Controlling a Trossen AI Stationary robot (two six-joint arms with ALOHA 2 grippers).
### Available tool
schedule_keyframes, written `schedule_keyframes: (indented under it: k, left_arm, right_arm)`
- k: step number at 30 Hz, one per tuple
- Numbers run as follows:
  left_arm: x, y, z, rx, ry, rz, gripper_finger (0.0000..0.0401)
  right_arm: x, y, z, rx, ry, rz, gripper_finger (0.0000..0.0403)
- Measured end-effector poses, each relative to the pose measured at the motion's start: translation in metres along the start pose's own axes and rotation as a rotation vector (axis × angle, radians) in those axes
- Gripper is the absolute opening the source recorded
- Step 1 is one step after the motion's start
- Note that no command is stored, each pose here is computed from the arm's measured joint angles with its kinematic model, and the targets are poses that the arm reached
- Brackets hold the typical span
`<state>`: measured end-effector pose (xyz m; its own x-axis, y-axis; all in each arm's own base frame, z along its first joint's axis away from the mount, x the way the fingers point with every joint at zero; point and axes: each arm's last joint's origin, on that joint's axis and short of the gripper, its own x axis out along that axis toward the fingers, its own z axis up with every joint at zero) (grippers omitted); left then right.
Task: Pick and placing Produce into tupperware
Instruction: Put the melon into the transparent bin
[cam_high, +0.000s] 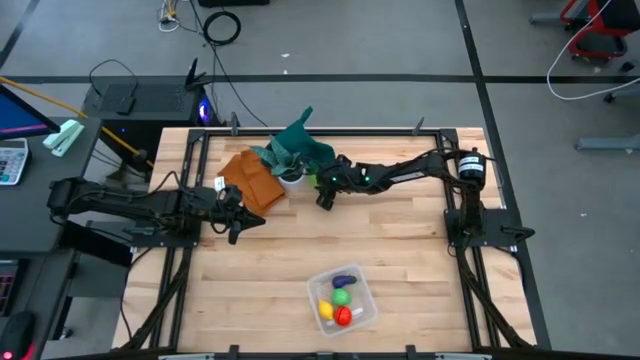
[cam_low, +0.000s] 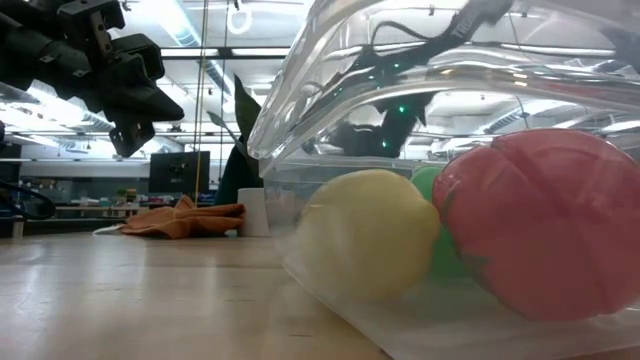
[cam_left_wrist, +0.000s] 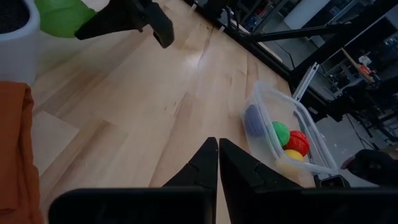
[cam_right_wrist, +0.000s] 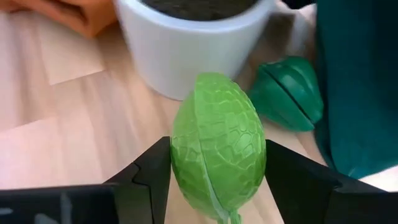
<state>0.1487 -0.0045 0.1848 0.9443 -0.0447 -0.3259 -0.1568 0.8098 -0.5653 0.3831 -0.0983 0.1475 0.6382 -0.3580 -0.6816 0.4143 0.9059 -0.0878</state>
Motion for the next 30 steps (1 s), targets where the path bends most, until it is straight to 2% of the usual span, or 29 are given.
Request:
schedule_keyframes:
  k: [8,12,17,21,30]
  left_arm:
    - [0.0,0.0,0.0,0.018,0.0,0.0,0.0018]
    - [0.0,0.0,0.0,0.019,0.0,0.0,0.0012]
    - [0.0,0.0,0.0,0.038,0.001,0.001,0.0018]
    - [0.0,0.0,0.0,0.04,0.001,0.001,0.0024]
    - [0.0,0.0,0.0,0.044,0.001,0.001,0.0013]
  right_arm:
    - [-0.011,0.016,0.014,-0.094,0.094,0.023,0.0185]
    - [-0.018,0.024,0.02,-0.132,0.146,-0.018,0.0185]
    - [-0.027,0.038,0.033,-0.167,0.135,-0.043,0.0185]
    - [-0.04,0.055,0.047,-0.199,0.118,-0.005,0.0185]
    - [-0.088,0.102,0.073,-0.315,0.194,0.177,0.0185]
